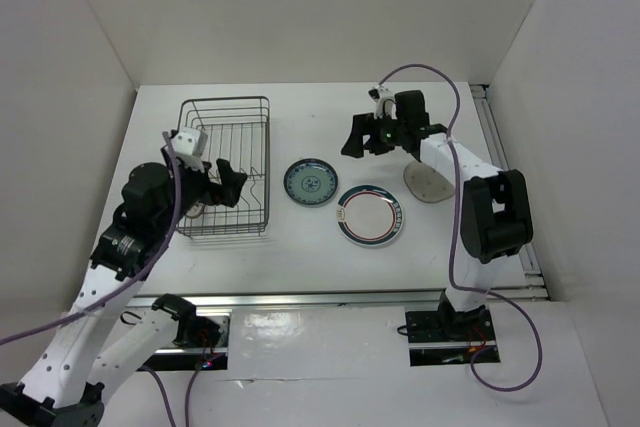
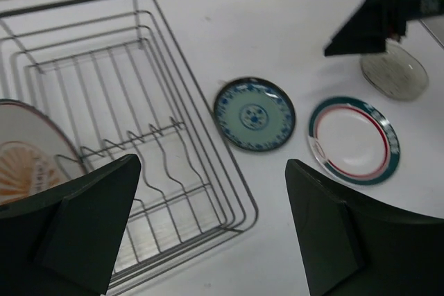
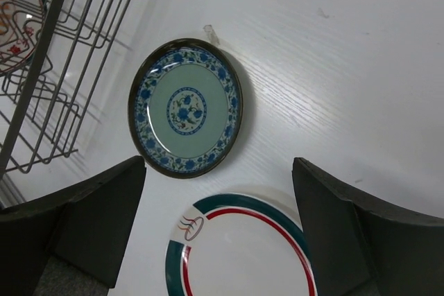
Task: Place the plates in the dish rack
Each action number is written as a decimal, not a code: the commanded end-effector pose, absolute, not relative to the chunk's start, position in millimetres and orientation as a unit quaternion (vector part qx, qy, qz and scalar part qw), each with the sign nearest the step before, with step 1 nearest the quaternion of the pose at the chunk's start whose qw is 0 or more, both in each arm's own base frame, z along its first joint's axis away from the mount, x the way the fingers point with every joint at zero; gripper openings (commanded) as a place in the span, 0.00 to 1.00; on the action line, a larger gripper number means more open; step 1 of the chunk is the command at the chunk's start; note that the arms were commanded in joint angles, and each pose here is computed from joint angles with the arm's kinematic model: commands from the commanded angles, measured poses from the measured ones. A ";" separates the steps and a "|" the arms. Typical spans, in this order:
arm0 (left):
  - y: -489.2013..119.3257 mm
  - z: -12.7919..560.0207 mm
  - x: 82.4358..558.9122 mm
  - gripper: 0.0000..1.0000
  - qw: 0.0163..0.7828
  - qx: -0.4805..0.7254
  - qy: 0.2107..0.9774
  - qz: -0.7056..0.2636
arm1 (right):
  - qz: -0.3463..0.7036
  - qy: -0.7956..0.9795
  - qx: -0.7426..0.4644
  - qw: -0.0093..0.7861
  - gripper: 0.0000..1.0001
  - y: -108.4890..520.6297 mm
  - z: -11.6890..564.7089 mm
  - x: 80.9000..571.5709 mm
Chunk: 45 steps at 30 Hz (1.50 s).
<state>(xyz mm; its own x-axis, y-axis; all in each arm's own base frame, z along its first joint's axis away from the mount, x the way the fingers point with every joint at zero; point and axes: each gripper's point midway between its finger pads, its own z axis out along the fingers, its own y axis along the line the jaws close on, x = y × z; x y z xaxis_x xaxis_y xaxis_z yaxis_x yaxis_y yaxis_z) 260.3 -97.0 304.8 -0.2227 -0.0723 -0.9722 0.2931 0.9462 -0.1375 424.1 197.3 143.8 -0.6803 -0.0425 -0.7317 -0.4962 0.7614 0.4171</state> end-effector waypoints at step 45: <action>-129.4 311.3 251.6 0.99 0.608 0.120 0.752 -0.225 | 0.387 0.862 -0.245 0.216 0.30 264.6 19.3 430.4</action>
